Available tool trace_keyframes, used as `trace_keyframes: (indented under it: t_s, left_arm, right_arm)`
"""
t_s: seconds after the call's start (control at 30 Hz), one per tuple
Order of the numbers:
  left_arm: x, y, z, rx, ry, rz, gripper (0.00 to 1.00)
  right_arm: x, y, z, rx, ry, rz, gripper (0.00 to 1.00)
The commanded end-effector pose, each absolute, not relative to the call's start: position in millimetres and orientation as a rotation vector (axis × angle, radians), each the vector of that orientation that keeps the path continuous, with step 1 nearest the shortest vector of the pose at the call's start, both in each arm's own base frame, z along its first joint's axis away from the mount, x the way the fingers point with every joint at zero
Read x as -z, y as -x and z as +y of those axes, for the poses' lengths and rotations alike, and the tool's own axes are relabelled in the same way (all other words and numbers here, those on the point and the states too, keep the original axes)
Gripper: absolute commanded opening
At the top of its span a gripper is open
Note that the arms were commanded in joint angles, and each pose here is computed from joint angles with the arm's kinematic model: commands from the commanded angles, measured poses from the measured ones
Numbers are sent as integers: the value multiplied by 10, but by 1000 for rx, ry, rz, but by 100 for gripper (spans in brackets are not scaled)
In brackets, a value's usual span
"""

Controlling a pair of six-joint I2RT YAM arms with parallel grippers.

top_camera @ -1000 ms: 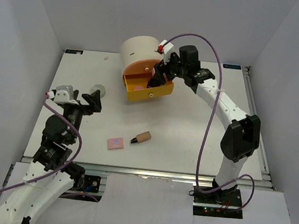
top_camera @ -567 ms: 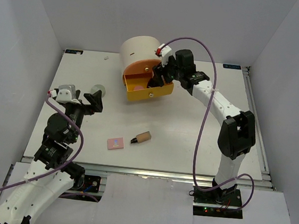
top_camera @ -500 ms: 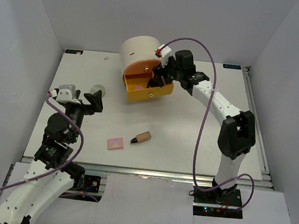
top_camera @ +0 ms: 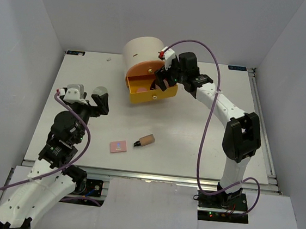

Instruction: Organize the makeup

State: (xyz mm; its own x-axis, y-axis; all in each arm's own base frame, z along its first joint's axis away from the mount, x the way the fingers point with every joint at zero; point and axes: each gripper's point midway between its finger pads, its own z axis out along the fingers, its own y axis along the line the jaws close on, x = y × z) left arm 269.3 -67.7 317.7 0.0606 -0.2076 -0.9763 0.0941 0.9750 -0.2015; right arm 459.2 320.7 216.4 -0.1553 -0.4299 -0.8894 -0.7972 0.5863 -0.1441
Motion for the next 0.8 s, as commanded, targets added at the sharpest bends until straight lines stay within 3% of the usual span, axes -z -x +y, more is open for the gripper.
trace_keyframes:
  t_s: [0.0,0.1,0.2,0.27,0.47,0.6,0.77]
  left_arm:
    - [-3100,-2747,-772,241,50,1538,98]
    - [-3047,-2792,-815,247,45,1565,98]
    - [-2900,-2925,-922,260,17,1638,98]
    - [-2847,-2998,-962,276,16,1671,98]
    - [-2609,-3425,-989,390,65,1819,97]
    - [-2150,-3795,-951,505,155,2004,97]
    - [-1631,-4248,-651,385,261,2191,98]
  right_arm:
    - [-2412,-4506,3232,-477,999,1718,86]
    - [-2585,-4359,3213,-512,1008,1683,86]
    - [-2767,-4074,3199,-590,1071,1619,96]
    - [-2832,-3942,3082,-646,1071,1608,90]
    - [-2818,-3451,2825,-1047,1117,1573,90]
    - [-2757,-3312,2616,-1031,1087,1594,90]
    - [-2775,-3133,2480,-1000,1075,1556,90]
